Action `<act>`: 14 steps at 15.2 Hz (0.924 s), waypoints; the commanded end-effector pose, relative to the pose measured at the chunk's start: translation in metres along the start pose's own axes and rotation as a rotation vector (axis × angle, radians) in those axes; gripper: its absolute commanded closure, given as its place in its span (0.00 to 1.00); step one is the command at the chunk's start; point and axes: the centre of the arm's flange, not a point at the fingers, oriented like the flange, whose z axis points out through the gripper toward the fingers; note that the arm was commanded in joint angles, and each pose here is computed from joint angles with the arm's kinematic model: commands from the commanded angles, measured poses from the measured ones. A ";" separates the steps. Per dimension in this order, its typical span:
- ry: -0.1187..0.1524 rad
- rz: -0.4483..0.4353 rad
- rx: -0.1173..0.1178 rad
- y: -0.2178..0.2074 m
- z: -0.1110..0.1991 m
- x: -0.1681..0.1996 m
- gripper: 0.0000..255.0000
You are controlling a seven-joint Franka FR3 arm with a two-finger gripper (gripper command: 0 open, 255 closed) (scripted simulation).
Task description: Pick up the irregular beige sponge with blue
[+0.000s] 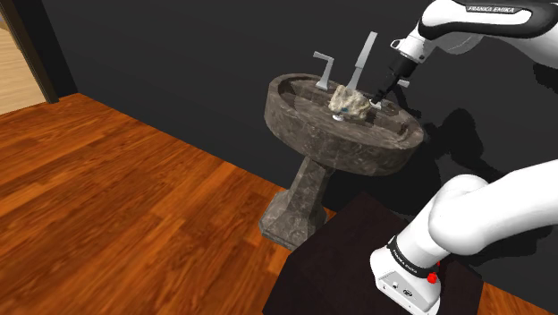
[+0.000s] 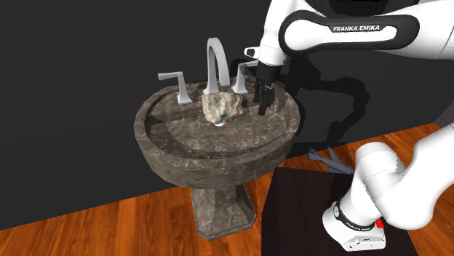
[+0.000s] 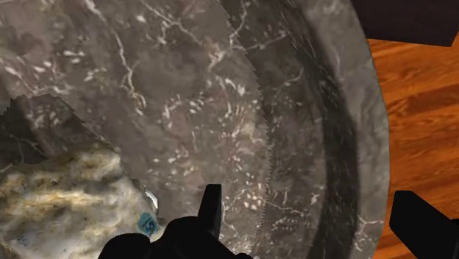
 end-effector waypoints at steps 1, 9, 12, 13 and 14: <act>0.020 -0.028 0.013 0.028 0.004 0.005 0.00; 0.099 -0.131 0.072 0.135 0.017 0.035 0.00; 0.128 -0.169 0.095 0.174 0.023 0.048 0.00; 0.138 -0.182 0.102 0.187 0.025 0.054 0.00; 0.148 -0.194 0.110 0.200 0.027 0.059 0.00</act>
